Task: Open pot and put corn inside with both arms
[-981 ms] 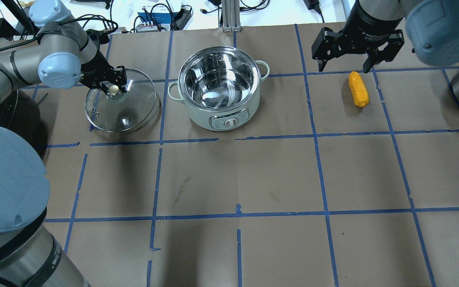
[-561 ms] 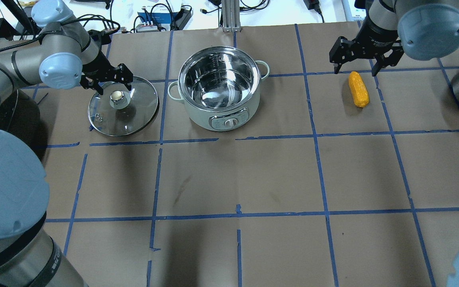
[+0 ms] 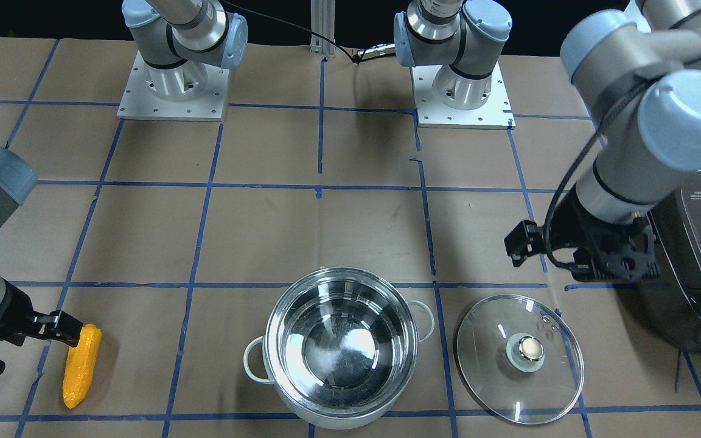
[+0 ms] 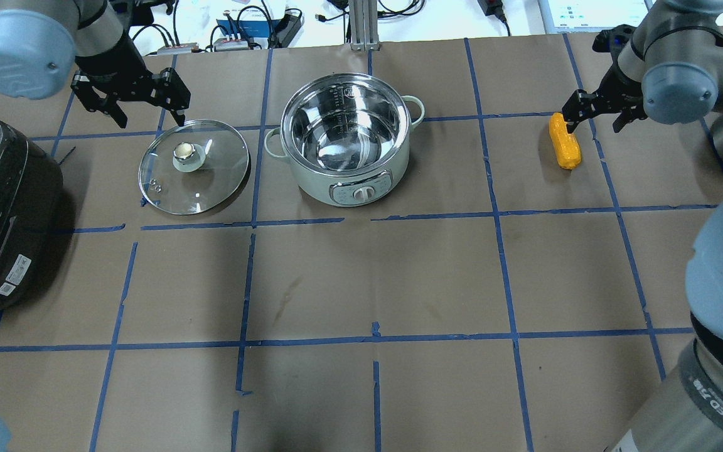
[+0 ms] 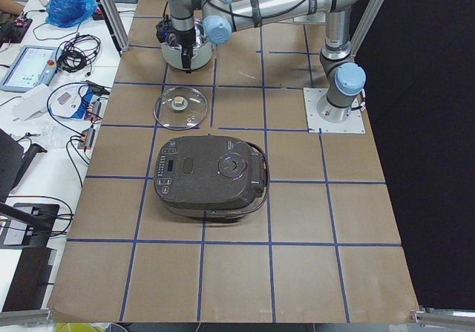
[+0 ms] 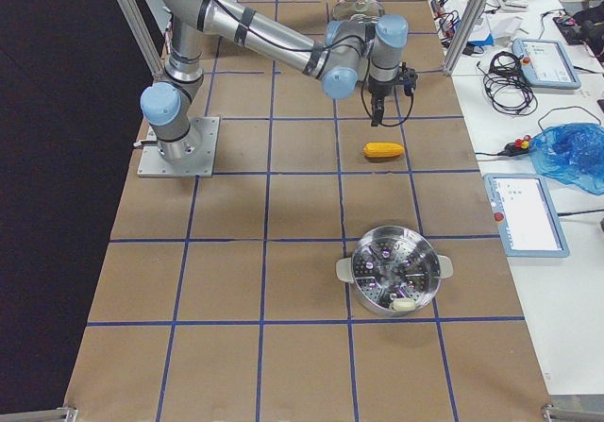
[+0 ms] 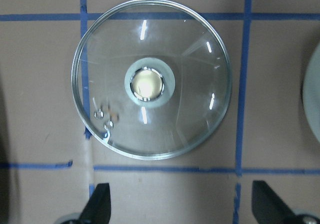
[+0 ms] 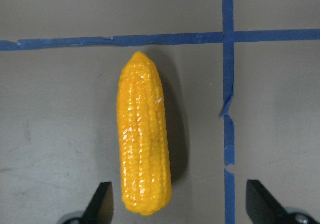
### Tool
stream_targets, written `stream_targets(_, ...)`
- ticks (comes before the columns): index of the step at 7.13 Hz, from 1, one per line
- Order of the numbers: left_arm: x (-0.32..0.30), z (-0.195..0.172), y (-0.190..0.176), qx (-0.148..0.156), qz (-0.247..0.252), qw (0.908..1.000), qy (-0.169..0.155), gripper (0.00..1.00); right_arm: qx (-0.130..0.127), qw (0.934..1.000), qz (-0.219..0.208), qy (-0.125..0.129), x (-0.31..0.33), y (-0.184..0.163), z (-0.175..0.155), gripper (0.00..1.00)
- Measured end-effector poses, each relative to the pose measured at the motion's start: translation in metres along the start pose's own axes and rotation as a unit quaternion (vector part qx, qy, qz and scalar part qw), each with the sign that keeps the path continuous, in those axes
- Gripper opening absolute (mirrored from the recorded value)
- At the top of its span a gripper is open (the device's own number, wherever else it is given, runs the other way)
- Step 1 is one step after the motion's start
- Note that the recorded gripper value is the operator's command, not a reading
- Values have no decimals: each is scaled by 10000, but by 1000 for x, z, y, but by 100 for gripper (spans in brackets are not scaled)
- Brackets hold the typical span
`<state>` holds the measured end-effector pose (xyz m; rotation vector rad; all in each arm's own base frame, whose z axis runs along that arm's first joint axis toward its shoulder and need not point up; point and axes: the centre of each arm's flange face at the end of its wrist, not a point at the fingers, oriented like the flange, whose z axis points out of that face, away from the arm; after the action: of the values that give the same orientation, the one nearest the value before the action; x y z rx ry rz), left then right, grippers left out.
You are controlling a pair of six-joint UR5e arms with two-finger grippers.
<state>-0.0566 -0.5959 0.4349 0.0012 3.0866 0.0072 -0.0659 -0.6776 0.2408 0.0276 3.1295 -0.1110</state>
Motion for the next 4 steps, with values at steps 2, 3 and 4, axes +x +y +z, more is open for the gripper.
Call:
stream_targets(2,17,-58,52,-32,85,10000,-8,100,-68,9999,-16,-133,6,-3,28,92)
stream_targets(3,24,-71,63,34,112,9999,70,100,-52,9996,-19,-278,4,-4,32,92)
stream_targets(4,31,-76,68,77,141,9996,221,100,-38,9992,-21,-387,1,-4,34,89)
